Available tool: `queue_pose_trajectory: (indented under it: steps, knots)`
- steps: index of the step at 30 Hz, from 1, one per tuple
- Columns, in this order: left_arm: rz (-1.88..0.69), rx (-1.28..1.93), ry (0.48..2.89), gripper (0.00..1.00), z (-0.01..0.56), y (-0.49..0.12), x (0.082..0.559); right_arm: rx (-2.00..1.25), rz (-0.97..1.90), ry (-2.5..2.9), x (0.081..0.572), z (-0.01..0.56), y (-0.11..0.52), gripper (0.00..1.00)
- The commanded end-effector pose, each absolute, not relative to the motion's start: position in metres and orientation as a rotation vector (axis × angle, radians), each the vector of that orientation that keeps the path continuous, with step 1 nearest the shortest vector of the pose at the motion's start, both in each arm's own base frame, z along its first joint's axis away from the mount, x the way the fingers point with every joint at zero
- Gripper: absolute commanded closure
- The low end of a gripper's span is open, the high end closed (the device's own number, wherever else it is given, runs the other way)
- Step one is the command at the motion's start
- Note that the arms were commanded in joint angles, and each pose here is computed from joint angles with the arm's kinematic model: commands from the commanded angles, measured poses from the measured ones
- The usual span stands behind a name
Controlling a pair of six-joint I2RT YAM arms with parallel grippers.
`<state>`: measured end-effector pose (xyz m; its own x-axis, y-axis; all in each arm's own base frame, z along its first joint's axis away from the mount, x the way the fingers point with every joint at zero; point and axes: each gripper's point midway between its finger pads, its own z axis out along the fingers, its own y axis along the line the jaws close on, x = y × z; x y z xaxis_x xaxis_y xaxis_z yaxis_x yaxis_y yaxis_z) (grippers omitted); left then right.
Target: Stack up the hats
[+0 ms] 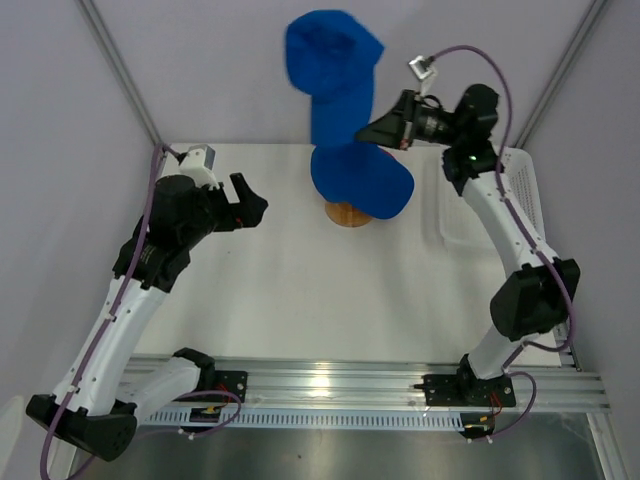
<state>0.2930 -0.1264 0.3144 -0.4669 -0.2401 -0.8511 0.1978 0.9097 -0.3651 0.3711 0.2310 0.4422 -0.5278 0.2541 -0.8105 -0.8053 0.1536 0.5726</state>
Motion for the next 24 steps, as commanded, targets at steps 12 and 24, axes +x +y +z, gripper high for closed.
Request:
queue_pose_trajectory:
  steps: [12,24]
  knots:
    - [-0.517,-0.043,1.889,0.0,0.325,-0.118,0.277,-0.515,1.82,1.932,0.392,0.344,0.287,1.0]
    - [-0.532,-0.082,1.94,0.01,0.313,-0.125,0.292,-0.33,1.686,2.075,0.434,0.286,0.198,0.98]
